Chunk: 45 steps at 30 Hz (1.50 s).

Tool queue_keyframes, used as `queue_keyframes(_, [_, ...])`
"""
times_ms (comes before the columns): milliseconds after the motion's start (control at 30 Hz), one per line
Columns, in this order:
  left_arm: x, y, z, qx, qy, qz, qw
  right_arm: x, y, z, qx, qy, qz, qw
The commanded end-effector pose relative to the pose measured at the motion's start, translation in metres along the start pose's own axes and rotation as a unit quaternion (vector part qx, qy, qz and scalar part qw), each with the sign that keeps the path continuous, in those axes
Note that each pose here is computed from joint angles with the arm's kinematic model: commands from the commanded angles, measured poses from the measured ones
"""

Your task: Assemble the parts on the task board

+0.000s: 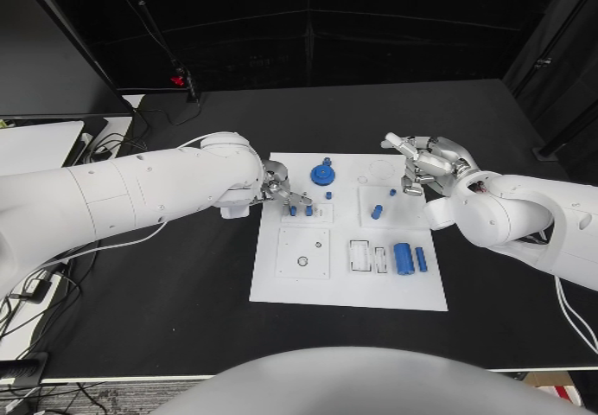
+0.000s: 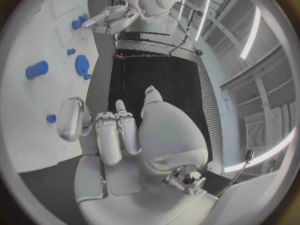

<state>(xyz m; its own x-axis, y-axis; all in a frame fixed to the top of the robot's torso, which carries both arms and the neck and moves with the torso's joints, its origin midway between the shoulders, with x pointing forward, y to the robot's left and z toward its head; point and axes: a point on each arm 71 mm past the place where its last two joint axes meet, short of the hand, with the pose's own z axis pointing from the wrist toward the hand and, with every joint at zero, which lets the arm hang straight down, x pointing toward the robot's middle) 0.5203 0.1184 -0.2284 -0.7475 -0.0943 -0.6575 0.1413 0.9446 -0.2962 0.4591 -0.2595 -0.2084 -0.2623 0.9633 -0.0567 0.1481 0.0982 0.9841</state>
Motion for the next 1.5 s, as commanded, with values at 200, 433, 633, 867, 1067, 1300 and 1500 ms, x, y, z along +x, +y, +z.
queue_keyframes(200, [0.0045, 0.0038, 0.0000, -0.002, 0.002, 0.000, 1.000, 0.001, 0.001, 0.000, -0.003, 0.005, 0.001, 1.000])
queue_keyframes(433, [0.0019, 0.0061, -0.0017, 0.006, -0.018, -0.011, 1.000, 0.001, 0.001, 0.000, -0.003, 0.005, 0.001, 1.000])
queue_keyframes(633, [-0.0112, 0.0121, -0.0113, 0.045, -0.106, -0.042, 0.992, 0.001, 0.001, 0.000, -0.003, 0.005, 0.000, 1.000])
queue_keyframes(867, [-0.0420, 0.0122, -0.0358, 0.164, -0.268, -0.116, 0.942, 0.000, 0.001, 0.000, -0.004, 0.004, 0.000, 1.000])
queue_keyframes(1067, [-0.0542, 0.0077, -0.0442, 0.245, -0.332, -0.184, 0.892, 0.000, 0.001, 0.001, -0.005, 0.005, 0.000, 1.000])
queue_keyframes(1300, [-0.0532, -0.0031, -0.0350, 0.290, -0.334, -0.190, 0.877, 0.001, 0.000, 0.000, -0.004, 0.007, 0.001, 1.000])
queue_keyframes(1500, [-0.0476, -0.0167, -0.0246, 0.312, -0.319, -0.088, 0.890, 0.002, 0.000, 0.000, -0.005, 0.009, 0.002, 1.000])
